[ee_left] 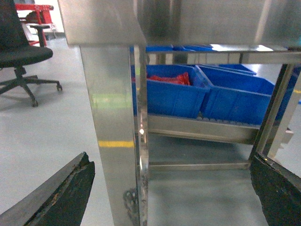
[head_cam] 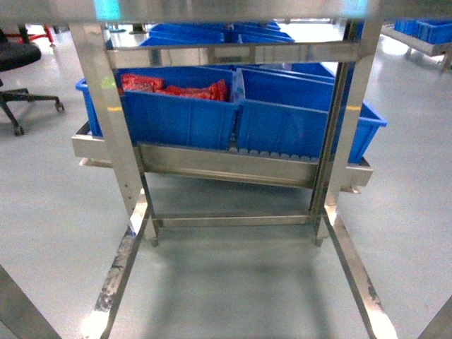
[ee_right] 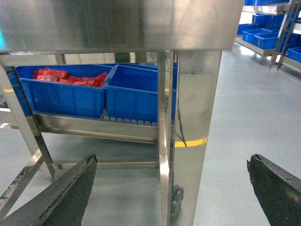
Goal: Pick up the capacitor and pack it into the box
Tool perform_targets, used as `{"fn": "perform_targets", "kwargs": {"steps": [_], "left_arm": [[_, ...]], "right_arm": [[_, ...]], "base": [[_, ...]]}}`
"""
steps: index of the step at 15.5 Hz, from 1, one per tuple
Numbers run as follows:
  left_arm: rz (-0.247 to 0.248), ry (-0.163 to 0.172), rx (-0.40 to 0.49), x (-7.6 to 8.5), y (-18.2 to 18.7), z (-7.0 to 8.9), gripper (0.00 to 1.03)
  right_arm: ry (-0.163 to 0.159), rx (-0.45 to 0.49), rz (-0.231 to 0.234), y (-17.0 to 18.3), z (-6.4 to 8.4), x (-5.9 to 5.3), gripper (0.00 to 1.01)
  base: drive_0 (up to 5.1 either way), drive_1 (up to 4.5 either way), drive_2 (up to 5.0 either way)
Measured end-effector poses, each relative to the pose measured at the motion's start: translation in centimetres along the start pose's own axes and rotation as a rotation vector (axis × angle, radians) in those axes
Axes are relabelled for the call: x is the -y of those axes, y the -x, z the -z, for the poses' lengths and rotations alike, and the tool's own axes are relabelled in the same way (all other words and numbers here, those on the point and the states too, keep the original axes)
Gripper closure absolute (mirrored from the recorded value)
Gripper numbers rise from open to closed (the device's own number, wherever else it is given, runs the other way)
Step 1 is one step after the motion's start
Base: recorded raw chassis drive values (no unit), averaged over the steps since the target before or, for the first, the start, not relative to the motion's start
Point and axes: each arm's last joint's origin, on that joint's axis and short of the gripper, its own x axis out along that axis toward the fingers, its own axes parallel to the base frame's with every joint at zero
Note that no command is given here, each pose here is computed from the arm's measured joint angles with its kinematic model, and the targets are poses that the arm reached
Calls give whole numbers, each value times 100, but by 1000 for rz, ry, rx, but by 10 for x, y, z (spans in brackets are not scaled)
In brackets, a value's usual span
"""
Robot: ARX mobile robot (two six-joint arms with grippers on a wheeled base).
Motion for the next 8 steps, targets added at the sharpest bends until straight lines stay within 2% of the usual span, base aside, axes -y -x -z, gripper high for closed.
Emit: {"fn": "perform_targets", "kwargs": {"steps": [8], "left_arm": [[2,0,0,0,0,0,5]], "right_arm": [[-1,-1,0,0,0,0,3]], "base": [[0,0,0]]}}
